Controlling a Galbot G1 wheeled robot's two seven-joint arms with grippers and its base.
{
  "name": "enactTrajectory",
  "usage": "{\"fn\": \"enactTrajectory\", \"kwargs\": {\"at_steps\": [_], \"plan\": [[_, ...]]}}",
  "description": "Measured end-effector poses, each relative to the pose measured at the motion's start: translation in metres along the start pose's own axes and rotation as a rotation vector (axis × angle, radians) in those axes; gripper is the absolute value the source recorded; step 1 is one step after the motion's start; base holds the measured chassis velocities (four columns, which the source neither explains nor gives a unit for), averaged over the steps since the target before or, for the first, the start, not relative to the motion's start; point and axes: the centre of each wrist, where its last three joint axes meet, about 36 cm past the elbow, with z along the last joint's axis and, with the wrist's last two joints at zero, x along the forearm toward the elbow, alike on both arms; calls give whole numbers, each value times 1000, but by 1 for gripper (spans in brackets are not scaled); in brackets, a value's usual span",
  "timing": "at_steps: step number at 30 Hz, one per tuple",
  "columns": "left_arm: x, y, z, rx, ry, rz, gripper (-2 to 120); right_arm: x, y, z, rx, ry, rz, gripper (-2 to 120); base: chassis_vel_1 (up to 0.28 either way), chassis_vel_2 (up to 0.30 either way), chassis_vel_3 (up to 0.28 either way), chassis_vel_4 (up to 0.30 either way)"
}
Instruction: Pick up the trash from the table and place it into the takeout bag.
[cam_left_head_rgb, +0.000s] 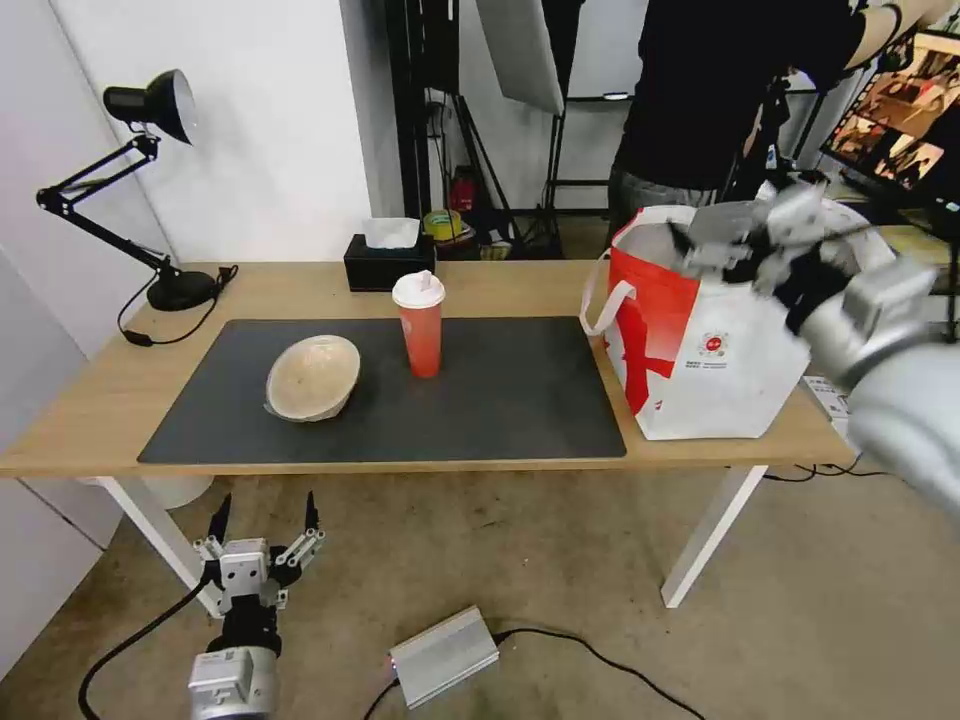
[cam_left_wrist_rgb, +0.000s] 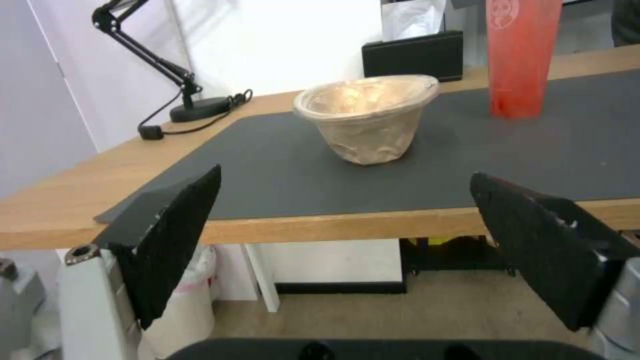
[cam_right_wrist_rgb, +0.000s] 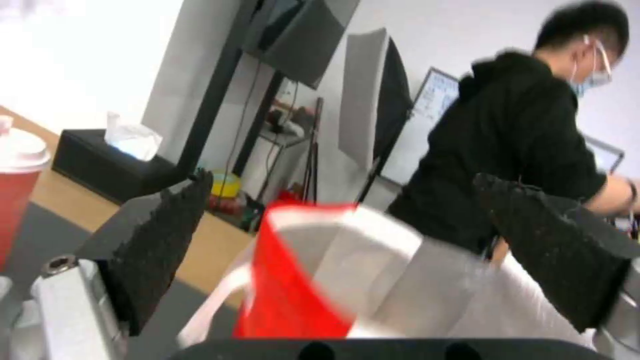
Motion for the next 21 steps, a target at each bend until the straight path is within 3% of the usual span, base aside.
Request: {"fn": "enactTrajectory", "kwargs": {"at_steps": [11, 17, 21], "plan": [[0, -2, 4, -5, 9, 6, 100, 56, 53, 51, -109, 107, 115, 100, 0, 0, 0, 0], [0, -2, 5, -6, 12, 8, 100, 79, 79, 72, -148, 104, 98, 100, 0, 0, 0, 0], [1, -2, 7, -7, 16, 8, 100, 103, 111, 89, -188, 133, 119, 100, 0, 0, 0, 0]]}}
